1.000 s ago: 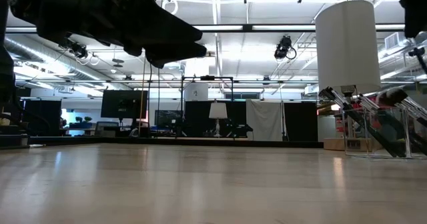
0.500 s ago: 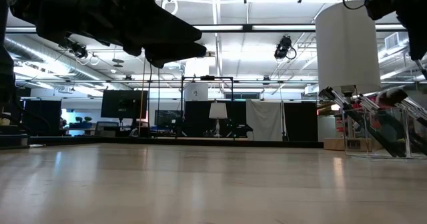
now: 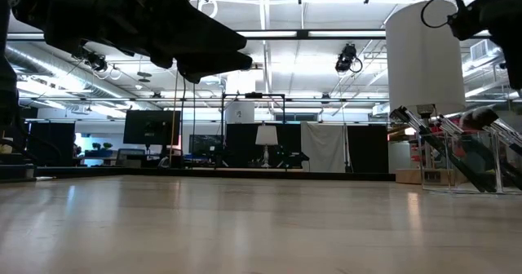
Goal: Put items in baskets/containers
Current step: Put the black eyeshadow brush into the transparent organizer
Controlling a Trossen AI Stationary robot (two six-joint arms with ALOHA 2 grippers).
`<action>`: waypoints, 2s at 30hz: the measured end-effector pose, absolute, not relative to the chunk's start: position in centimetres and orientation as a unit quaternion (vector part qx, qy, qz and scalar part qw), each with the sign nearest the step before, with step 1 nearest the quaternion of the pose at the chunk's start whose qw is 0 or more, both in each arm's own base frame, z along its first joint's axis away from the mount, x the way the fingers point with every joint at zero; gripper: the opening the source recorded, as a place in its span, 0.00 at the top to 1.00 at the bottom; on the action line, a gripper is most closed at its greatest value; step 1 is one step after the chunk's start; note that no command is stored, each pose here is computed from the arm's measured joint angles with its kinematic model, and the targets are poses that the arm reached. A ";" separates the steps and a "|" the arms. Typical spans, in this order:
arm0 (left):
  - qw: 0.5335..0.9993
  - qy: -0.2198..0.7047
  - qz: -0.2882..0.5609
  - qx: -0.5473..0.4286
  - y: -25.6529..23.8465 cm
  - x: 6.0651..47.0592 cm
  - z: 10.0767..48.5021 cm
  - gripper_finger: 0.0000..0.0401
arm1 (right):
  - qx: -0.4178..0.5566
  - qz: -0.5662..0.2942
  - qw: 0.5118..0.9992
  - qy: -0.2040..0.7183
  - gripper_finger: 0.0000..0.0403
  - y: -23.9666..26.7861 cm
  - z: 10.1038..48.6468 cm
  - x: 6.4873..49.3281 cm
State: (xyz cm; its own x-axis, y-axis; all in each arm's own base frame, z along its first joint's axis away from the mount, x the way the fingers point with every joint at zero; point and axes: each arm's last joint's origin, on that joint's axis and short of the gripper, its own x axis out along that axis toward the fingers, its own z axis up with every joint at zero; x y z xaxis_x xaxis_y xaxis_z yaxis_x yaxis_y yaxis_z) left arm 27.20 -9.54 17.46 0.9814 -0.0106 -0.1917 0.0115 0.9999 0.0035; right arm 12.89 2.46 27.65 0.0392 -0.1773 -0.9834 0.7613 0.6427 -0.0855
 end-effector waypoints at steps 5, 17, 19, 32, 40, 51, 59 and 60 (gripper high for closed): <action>0.995 0.096 -0.005 0.002 -9.5 27.2 17.5 0.39 | 0.238 -0.350 0.678 0.601 0.82 2.4 26.9 12.9; 0.995 0.095 -0.004 -0.014 -9.5 27.2 17.5 0.39 | 0.217 -0.344 0.779 0.478 0.60 2.1 31.3 14.4; 0.995 0.096 0.008 -0.037 -9.5 27.2 17.5 0.39 | 0.198 -0.300 0.834 0.419 0.59 2.6 32.0 16.1; 0.830 0.482 0.226 -0.166 -8.1 22.4 19.0 0.40 | 0.012 -0.064 0.990 0.124 0.63 7.8 27.8 26.6; 0.651 0.603 0.416 -0.198 -6.3 17.2 17.2 0.52 | 0.026 -0.066 0.986 0.148 0.64 8.4 21.2 28.3; 0.596 0.616 0.478 -0.191 -4.4 16.3 14.3 0.98 | 0.021 -0.047 0.988 0.147 0.65 9.3 20.0 28.4; 0.520 0.698 0.472 -0.142 -2.2 17.0 12.2 0.99 | 0.005 -0.043 0.989 0.143 0.65 9.4 20.1 28.4; 0.502 0.710 0.477 -0.130 -1.7 16.9 12.1 1.00 | 0.005 -0.043 0.989 0.143 0.65 9.4 20.1 28.4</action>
